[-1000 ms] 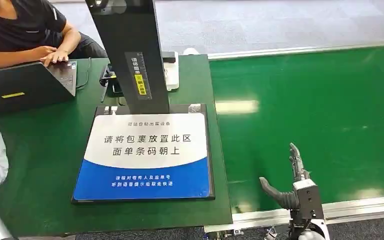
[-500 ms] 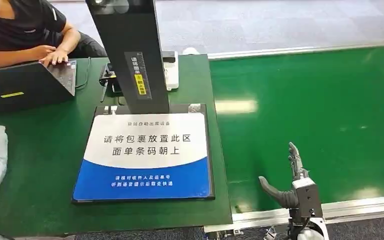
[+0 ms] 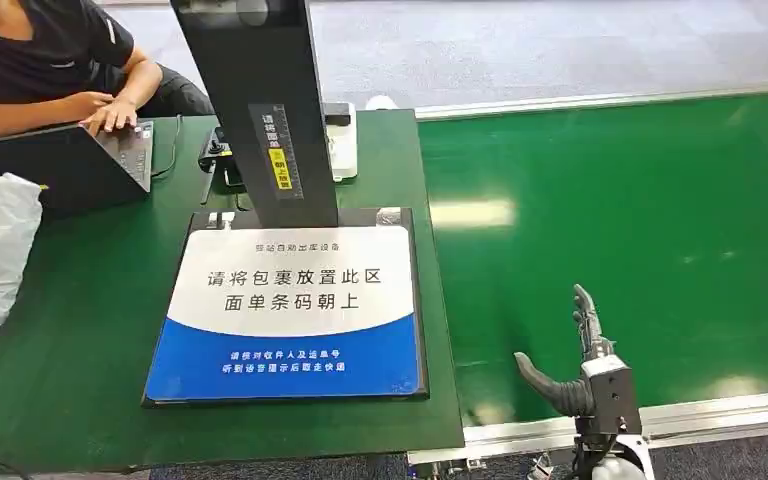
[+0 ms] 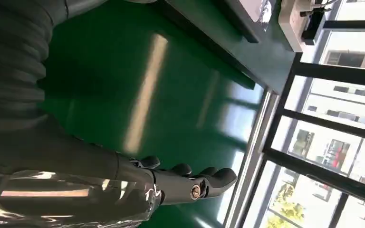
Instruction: Moved the parcel from conveyor to table for the left to box.
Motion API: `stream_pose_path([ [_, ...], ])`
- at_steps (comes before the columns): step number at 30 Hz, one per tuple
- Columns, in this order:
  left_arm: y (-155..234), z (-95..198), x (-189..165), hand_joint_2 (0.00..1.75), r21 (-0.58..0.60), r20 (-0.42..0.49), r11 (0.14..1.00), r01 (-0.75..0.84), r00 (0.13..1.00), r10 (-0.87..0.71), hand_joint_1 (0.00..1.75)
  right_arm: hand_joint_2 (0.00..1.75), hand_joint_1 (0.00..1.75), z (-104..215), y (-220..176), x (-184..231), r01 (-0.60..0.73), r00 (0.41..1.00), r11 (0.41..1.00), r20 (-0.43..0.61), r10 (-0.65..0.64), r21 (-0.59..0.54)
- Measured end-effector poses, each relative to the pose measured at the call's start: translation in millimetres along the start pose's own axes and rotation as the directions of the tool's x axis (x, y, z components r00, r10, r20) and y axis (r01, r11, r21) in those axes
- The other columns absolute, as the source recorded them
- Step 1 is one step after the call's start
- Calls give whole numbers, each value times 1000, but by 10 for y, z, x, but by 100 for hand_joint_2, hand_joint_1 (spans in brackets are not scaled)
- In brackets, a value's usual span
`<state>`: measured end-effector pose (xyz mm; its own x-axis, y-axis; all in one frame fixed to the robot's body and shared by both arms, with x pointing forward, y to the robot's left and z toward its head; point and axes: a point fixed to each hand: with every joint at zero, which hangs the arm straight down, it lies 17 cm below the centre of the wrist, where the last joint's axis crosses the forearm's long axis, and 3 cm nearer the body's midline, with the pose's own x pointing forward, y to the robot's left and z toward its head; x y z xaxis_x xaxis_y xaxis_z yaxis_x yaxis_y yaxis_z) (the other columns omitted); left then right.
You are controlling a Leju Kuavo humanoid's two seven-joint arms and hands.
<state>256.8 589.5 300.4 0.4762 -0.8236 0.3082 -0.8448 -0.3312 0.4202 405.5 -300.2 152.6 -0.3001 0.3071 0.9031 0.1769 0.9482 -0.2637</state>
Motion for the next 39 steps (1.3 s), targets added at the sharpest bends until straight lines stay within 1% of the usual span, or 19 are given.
stream_pose_path([
  [12, 28, 9, 25, 0, 6, -4, 1000, -4, 1000, 4, 0, 175, 0, 0, 0, 0, 0, 1000, 1000, 0, 0, 0],
  [17, 138, -35, 3, 0, 53, -29, 998, -35, 999, 37, 0, 175, 0, -1, 8, 2, 1, 1000, 1000, 0, -1, 2],
  [19, 178, -63, 35, 0, 69, -26, 997, -46, 998, 48, 0, 175, 0, -1, 17, 6, 2, 1000, 1000, 1, -2, 4],
  [20, 142, -69, 85, 0, 50, -8, 998, -29, 1000, 29, 0, 175, 0, 1, 22, 6, 1, 1000, 1000, 0, -1, 4],
  [21, 19, -44, 118, 0, 4, 4, 1000, 5, 1000, -5, 0, 175, 0, 5, 12, -3, 0, 1000, 1000, -3, 0, -2],
  [23, -439, 145, 179, 0, -152, 49, 985, 84, 996, -77, 0, 175, 0, 10, -4, -20, 0, 1000, 1000, -12, -1, -10],
  [24, -593, 260, 169, 0, -207, 52, 973, 97, 995, -88, 0, 175, 0, 10, -6, -22, 2, 1000, 1000, -14, -3, -11],
  [25, -755, 389, 132, 0, -267, 37, 957, 111, 994, -105, 0, 175, 0, 18, -7, -25, 3, 1000, 1000, -16, -3, -11],
  [26, -951, 511, 65, 0, -334, 12, 933, 132, 991, -136, 0, 175, 0, 36, -8, -28, 3, 1000, 1000, -18, -3, -10],
  [27, -1204, 716, -76, 0, -426, -39, 891, 158, 981, -193, 0, 175, 0, 46, -4, -31, 3, 1000, 1000, -21, -4, -7],
  [28, -1366, 890, -225, 0, -491, -91, 853, 175, 964, -250, 0, 175, 0, 46, 0, -34, 4, 1000, 1000, -22, -4, -5],
  [30, -1549, 1226, -414, 0, -576, -208, 803, 154, 922, -326, 0, 175, 0, 46, 5, -36, 4, 1000, 1000, -23, -4, -2],
  [31, -1665, 1389, -415, 0, -623, -219, 770, 139, 914, -342, 0, 175, 0, 43, 7, -36, 2, 1000, 1000, -23, -2, -2],
  [32, -1820, 1552, -375, 0, -683, -187, 720, 124, 923, -337, 0, 175, 0, 36, 12, -37, 0, 1000, 1000, -23, 0, 0],
  [34, -2194, 1994, -257, 0, -840, -77, 534, 98, 952, -296, 0, 175, 0, -1, 28, -25, -5, 1000, 1000, -16, 5, 3],
  [35, -2284, 2174, -202, 0, -881, -53, 465, 86, 959, -279, 0, 175, 0, -23, 31, -17, -6, 1000, 1000, -13, 6, 4],
  [37, -2342, 2295, -127, 0, -895, -19, 435, 102, 964, -265, 0, 175, 0, -40, 35, -15, -7, 1000, 1000, -12, 8, 4],
  [39, -2381, 2370, -128, 0, -906, 13, 407, 120, 966, -256, 0, 175, 0, -35, 40, -24, -11, 1000, 1000, -16, 11, 6],
])
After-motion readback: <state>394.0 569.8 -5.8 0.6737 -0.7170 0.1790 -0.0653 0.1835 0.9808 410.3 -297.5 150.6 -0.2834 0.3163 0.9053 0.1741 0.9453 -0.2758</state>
